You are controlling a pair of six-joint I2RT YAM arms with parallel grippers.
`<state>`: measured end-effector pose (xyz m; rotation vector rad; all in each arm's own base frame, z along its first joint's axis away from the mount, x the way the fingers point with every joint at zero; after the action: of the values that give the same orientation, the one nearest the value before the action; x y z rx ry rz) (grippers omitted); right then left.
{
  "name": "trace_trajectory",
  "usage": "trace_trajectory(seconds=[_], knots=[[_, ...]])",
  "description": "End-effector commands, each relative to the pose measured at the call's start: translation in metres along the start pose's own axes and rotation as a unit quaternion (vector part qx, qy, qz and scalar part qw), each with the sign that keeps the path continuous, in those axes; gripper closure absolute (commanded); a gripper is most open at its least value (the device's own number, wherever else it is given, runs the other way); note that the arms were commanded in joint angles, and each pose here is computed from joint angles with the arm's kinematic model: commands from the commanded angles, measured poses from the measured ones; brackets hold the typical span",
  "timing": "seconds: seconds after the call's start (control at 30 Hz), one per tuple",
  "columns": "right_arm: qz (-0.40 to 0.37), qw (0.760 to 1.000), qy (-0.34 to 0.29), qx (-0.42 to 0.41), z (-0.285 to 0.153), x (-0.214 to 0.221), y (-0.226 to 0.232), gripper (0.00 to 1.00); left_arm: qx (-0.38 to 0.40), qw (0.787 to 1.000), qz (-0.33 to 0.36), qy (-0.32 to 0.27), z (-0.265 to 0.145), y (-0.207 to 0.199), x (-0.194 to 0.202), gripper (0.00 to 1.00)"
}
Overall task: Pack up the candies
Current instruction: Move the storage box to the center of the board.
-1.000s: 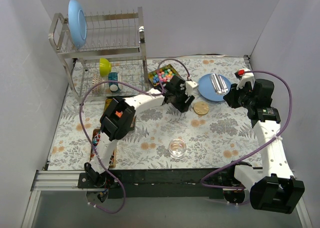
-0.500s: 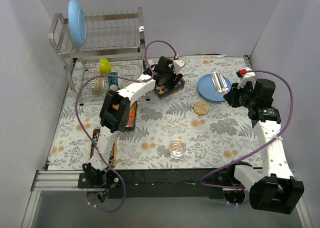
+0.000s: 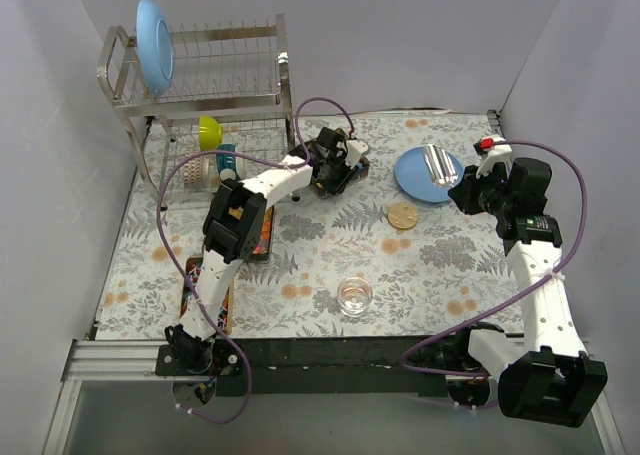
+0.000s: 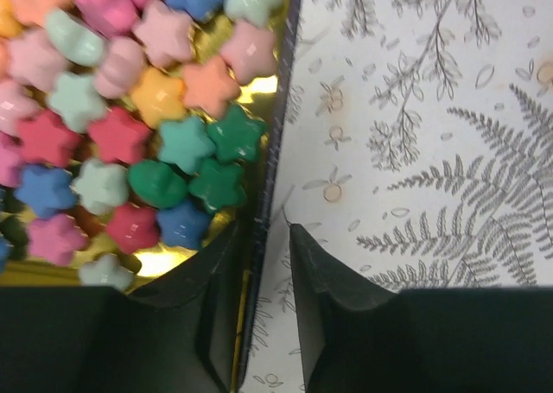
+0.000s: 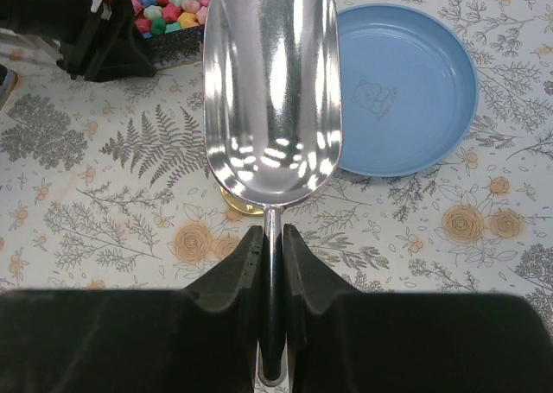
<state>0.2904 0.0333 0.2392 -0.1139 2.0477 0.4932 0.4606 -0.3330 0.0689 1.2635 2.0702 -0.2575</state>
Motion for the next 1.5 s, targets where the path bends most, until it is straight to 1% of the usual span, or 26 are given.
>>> trace_trajectory(seconds=[0.0, 0.1, 0.13, 0.2, 0.23, 0.4, 0.43, 0.53, 0.67, 0.73, 0.8, 0.87, 1.0, 1.03, 1.07, 1.13, 1.17, 1.2, 1.23, 1.27, 1.3, 1.33, 1.37, 1.4, 1.43, 1.47], knots=[[-0.011, 1.000, -0.026, -0.011, -0.001, -0.009, 0.004, 0.99, 0.045, 0.999, 0.016, -0.025, -0.029, -0.015, -0.013, 0.79], [-0.011, 1.000, -0.025, -0.011, -0.001, -0.008, 0.003, 0.99, 0.078, 0.997, 0.018, -0.020, -0.034, -0.035, -0.009, 0.87], [-0.011, 1.000, -0.026, -0.012, 0.000, -0.008, 0.002, 0.99, 0.086, 0.996, 0.024, -0.017, -0.037, -0.045, -0.008, 0.90], [-0.013, 0.999, -0.027, -0.013, 0.000, -0.008, 0.003, 0.99, 0.098, 0.994, 0.033, -0.017, -0.042, -0.057, -0.007, 0.92], [-0.013, 0.999, -0.028, -0.013, 0.000, -0.008, 0.002, 0.99, 0.103, 0.994, 0.044, -0.019, -0.046, -0.065, -0.009, 0.96], [-0.018, 0.999, -0.028, -0.015, -0.001, -0.007, 0.004, 0.99, 0.144, 0.987, 0.074, -0.010, -0.058, -0.103, 0.010, 1.00], [-0.020, 0.999, -0.028, -0.015, -0.002, -0.007, 0.003, 0.99, 0.153, 0.984, 0.086, -0.011, -0.062, -0.114, 0.011, 1.00], [-0.019, 0.999, -0.027, -0.015, -0.003, -0.004, 0.004, 0.99, 0.167, 0.977, 0.133, -0.008, -0.072, -0.134, 0.029, 1.00], [-0.018, 0.999, -0.025, -0.020, -0.004, -0.001, 0.006, 0.99, 0.153, 0.977, 0.151, -0.001, -0.077, -0.134, 0.042, 1.00], [-0.017, 0.999, -0.025, -0.022, -0.005, 0.000, 0.007, 0.99, 0.144, 0.974, 0.175, 0.000, -0.079, -0.131, 0.047, 1.00], [-0.017, 0.999, -0.021, -0.025, -0.005, 0.001, 0.008, 0.99, 0.139, 0.970, 0.199, -0.011, -0.084, -0.128, 0.045, 1.00], [-0.020, 0.999, -0.015, -0.034, -0.005, 0.003, 0.010, 0.99, 0.148, 0.967, 0.208, -0.015, -0.088, -0.132, 0.049, 1.00], [-0.053, 0.997, -0.004, -0.062, -0.003, 0.000, 0.014, 0.99, 0.141, 0.965, 0.217, -0.027, -0.102, -0.133, 0.050, 0.99], [-0.071, 0.995, -0.005, -0.064, -0.002, -0.003, 0.013, 0.99, 0.132, 0.968, 0.210, -0.034, -0.108, -0.132, 0.045, 0.79], [-0.083, 0.994, -0.004, -0.068, -0.001, -0.005, 0.013, 0.99, 0.119, 0.971, 0.201, -0.044, -0.112, -0.129, 0.038, 0.68], [-0.113, 0.991, 0.007, -0.077, 0.004, -0.014, 0.013, 0.99, 0.085, 0.981, 0.165, -0.057, -0.123, -0.118, 0.023, 0.54], [-0.122, 0.989, 0.013, -0.084, 0.007, -0.017, 0.014, 0.99, 0.072, 0.982, 0.156, -0.082, -0.138, -0.113, 0.005, 0.52], [-0.135, 0.987, 0.017, -0.088, 0.011, -0.032, 0.016, 0.99, 0.068, 0.983, 0.144, -0.097, -0.147, -0.110, -0.005, 0.50], [-0.164, 0.980, 0.038, -0.106, 0.016, -0.028, 0.025, 0.99, 0.058, 0.985, 0.123, -0.109, -0.156, -0.103, -0.012, 0.47], [-0.185, 0.976, 0.048, -0.103, 0.019, -0.032, 0.028, 0.99, 0.050, 0.986, 0.089, -0.131, -0.175, -0.099, -0.025, 0.44], [-0.215, 0.969, 0.052, -0.109, 0.024, -0.042, 0.036, 0.99, 0.043, 0.988, 0.059, -0.138, -0.185, -0.090, -0.026, 0.43], [-0.241, 0.959, 0.080, -0.127, 0.026, -0.035, 0.051, 0.99, 0.038, 0.988, 0.035, -0.144, -0.194, -0.084, -0.027, 0.41], [-0.285, 0.946, 0.089, -0.128, 0.027, -0.037, 0.054, 0.99, 0.035, 0.988, -0.017, -0.151, -0.203, -0.082, -0.028, 0.39], [-0.299, 0.938, 0.111, -0.139, 0.036, -0.033, 0.057, 0.99, 0.022, 0.987, -0.049, -0.154, -0.214, -0.073, -0.019, 0.38], [-0.317, 0.927, 0.124, -0.157, 0.028, -0.041, 0.073, 0.99, 0.024, 0.985, -0.070, -0.157, -0.219, -0.073, -0.015, 0.38], [-0.349, 0.913, 0.133, -0.165, 0.030, -0.043, 0.073, 0.99, 0.023, 0.982, -0.101, -0.159, -0.222, -0.074, -0.009, 0.39]])
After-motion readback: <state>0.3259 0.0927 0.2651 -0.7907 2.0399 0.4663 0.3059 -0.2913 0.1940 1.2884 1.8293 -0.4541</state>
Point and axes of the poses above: each gripper's point midway between its finger pads, its own z axis out along the fingers, its own y axis along the line the jaws close on, x = y × z, the point moved 3 cm from there along -z, back along the fingers, and after that the axes turned 12 degrees about z, right-handed, at the moved point
